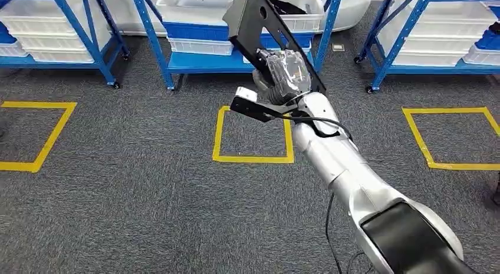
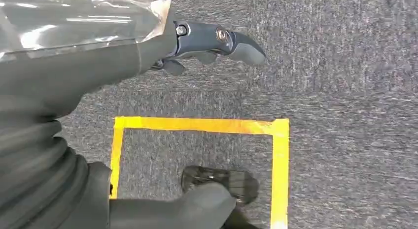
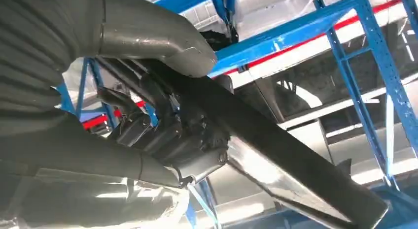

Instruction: Take the parts from the cabinet and place them on the table.

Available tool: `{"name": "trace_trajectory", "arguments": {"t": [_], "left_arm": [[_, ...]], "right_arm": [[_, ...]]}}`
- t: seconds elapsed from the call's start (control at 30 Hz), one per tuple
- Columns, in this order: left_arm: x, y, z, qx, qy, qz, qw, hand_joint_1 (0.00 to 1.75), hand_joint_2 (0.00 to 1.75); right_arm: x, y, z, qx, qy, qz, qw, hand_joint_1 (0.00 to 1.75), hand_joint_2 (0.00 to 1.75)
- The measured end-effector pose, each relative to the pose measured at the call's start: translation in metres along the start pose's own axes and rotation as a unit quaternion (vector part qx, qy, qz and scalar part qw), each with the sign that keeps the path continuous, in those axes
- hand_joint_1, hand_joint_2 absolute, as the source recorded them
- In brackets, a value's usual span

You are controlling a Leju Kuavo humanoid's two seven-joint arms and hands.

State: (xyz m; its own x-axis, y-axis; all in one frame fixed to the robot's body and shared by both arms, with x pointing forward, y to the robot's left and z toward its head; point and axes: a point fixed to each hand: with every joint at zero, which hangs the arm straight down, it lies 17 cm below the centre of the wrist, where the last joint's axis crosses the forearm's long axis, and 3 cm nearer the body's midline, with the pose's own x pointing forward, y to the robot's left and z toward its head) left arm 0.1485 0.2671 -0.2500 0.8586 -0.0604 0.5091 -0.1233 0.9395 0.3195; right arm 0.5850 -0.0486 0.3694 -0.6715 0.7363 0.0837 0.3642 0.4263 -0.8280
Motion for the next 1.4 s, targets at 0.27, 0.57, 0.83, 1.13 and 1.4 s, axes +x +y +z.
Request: {"name": "trace_trajectory", "arguments": {"t": [0.27, 0.57, 0.83, 1.13, 1.4], "left_arm": [[-0.001, 0.000, 0.001, 0.003, 0.001, 0.001, 1.000, 0.00, 1.75], [-0.002, -0.005, 0.003, -0.003, 0.003, 0.001, 1.000, 0.00, 1.75], [-0.007, -0.003, 0.003, -0.006, 0.006, -0.005, 1.000, 0.00, 1.75], [-0.006, -0.004, 0.002, -0.009, 0.005, -0.004, 1.000, 0.00, 1.75], [-0.005, -0.005, 0.003, -0.012, 0.005, -0.005, 1.000, 0.00, 1.75]], "right_arm": [[0.006, -0.002, -0.004, 0.000, -0.011, 0.018, 1.000, 1.75, 1.75], [0.005, 0.001, -0.002, 0.001, -0.012, 0.031, 0.999, 1.75, 1.75], [0.004, 0.008, 0.002, 0.010, -0.006, 0.037, 0.999, 1.75, 1.75], [0.005, 0.004, 0.001, 0.007, -0.010, 0.047, 0.999, 1.75, 1.75], [-0.007, 0.015, 0.014, 0.023, 0.001, 0.053, 0.998, 1.75, 1.75]]}}
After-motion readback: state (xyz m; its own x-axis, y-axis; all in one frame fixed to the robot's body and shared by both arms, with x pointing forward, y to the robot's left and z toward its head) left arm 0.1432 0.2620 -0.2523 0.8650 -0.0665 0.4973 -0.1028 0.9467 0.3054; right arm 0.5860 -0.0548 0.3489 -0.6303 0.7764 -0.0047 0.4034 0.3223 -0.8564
